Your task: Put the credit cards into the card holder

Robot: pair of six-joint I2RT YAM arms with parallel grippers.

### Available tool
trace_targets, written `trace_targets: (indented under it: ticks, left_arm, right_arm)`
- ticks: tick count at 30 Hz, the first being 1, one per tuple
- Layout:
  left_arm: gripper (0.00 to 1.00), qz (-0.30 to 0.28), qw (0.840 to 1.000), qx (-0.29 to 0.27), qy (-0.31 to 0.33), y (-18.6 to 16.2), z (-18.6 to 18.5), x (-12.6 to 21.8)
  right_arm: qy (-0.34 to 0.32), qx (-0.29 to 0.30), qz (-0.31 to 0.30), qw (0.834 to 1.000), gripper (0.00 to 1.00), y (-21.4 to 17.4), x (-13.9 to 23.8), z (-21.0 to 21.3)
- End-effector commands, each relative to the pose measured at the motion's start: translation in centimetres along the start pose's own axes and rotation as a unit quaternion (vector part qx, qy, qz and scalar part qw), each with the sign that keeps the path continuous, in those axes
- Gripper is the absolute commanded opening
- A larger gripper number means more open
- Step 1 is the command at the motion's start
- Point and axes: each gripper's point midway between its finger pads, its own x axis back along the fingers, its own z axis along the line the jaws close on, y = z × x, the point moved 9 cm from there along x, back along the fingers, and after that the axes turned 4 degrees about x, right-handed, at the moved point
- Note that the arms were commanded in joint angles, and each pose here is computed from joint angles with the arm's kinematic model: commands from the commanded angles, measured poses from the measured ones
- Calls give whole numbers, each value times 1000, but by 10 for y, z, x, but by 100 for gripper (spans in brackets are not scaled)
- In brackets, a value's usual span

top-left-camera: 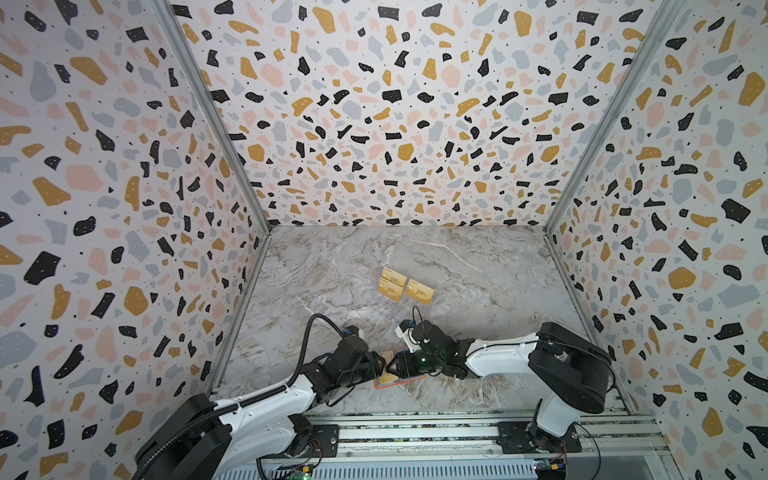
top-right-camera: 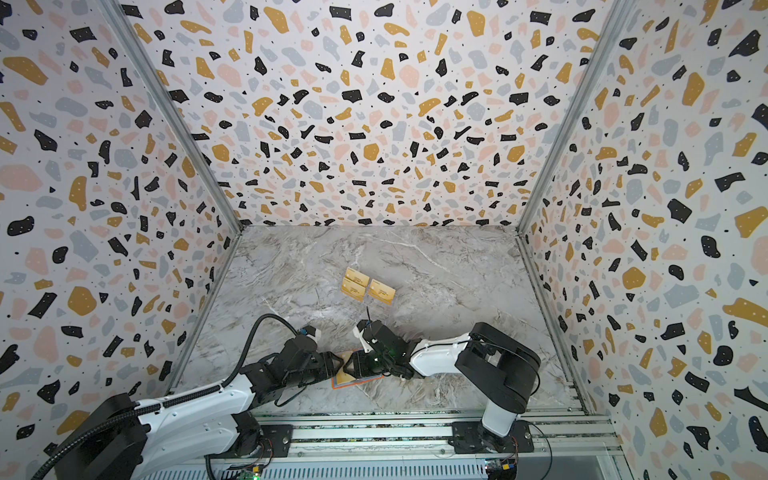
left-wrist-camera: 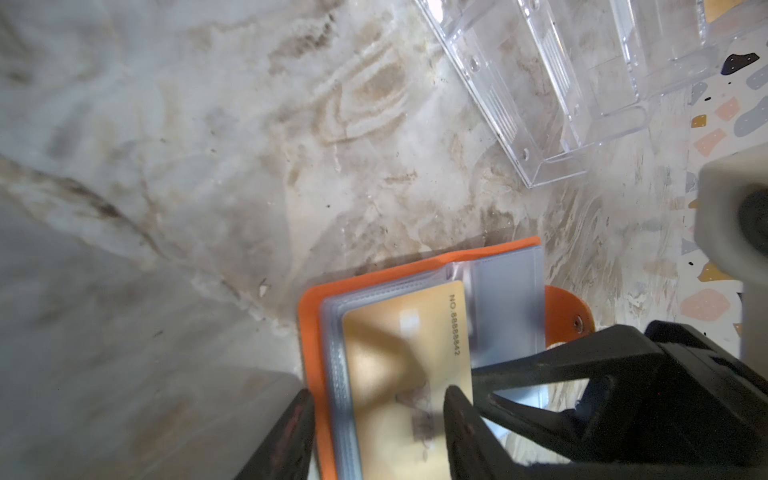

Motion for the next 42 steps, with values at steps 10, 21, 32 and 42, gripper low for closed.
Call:
trace_targets:
  ticks: [10,21,32,42]
  left_arm:
    - [51,11,999,-4,-30,-1,-7,-1]
    - [54,9,999,-25,20,5,-8,8]
    - [61,40,998,-22,46,4,-2,8]
    - [67,73,996,-14,39,3,-5,2]
  right_arm:
    - [-13,42,6,999,41,4,-5,12]
    - [-61,49,-17,997,37,3,35,-4]
    - [-59,58,19,996,13,2,15,-24]
    - [-89,31,41,995,11,-19,14,-57]
